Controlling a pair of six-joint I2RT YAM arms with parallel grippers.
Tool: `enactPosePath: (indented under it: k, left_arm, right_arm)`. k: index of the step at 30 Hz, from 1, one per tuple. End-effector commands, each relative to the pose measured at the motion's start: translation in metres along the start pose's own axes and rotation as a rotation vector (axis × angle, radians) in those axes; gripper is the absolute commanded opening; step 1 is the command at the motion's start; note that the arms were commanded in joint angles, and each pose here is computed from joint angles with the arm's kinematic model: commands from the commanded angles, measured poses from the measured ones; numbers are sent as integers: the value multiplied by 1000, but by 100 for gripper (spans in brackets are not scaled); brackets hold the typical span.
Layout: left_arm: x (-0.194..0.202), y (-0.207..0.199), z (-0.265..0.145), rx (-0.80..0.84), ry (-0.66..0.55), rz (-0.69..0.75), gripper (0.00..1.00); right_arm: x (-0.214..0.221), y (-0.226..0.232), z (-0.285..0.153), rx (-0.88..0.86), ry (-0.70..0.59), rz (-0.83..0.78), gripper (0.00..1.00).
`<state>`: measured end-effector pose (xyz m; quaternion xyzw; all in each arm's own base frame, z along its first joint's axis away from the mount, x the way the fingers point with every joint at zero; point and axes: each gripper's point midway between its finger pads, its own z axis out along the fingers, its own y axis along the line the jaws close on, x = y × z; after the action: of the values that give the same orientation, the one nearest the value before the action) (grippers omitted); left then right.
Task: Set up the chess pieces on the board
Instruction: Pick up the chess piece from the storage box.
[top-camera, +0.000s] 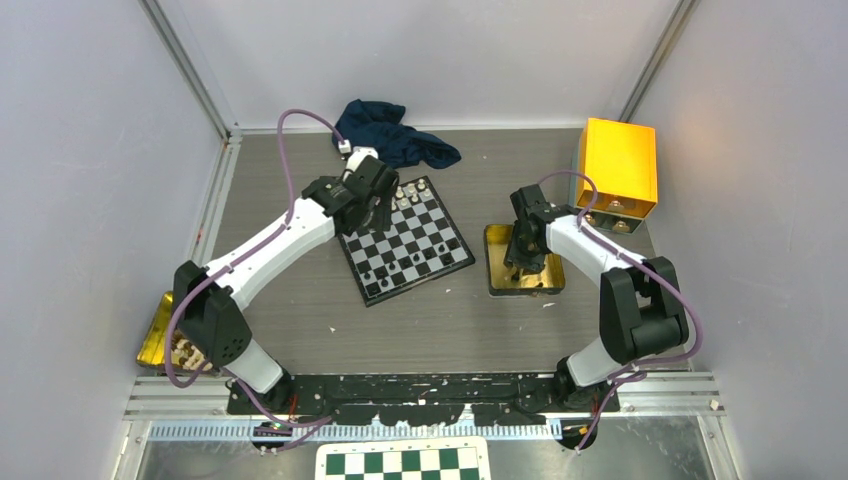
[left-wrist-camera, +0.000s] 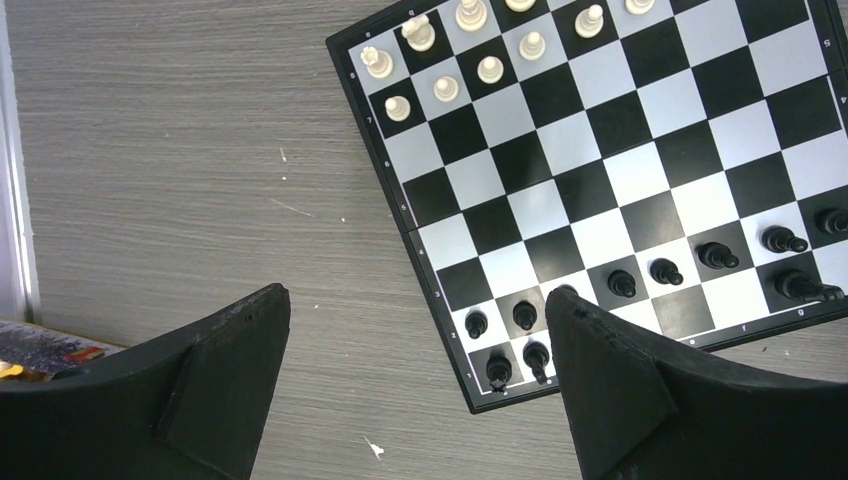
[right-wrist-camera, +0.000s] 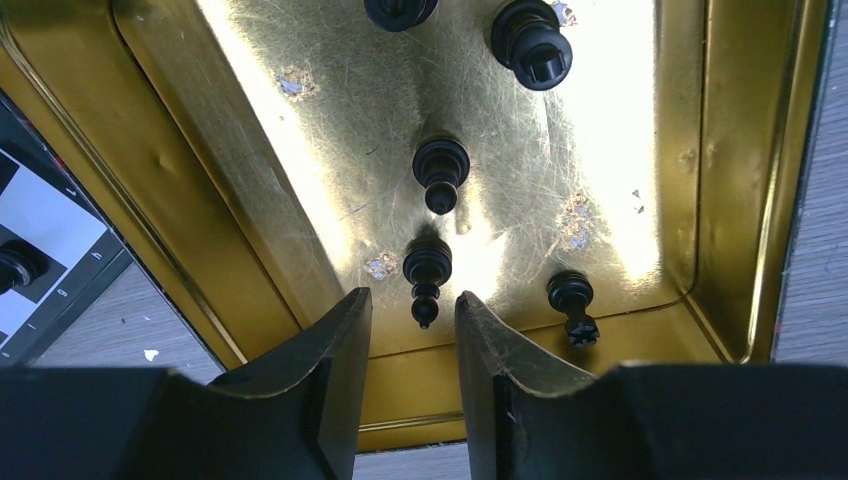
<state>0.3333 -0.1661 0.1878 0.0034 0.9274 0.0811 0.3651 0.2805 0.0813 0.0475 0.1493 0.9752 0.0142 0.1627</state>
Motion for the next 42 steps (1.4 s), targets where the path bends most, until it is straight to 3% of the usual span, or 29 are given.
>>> enactPosePath:
  k: [1, 24, 35, 42]
  left_arm:
    - [-22, 1, -6, -3, -55, -17, 100]
    - [-24, 2, -1, -7, -52, 3, 100]
    - [-25, 0, 2, -3, -48, 7, 100]
    - [-25, 0, 2, -2, -47, 9, 100]
  right_arm:
    - [-22, 6, -4, -9, -63, 23, 42]
    - [-51, 3, 22, 40, -94, 56, 40]
    - [-50, -1, 23, 53, -92, 60, 28]
    - [-49, -2, 22, 57, -89, 60, 12]
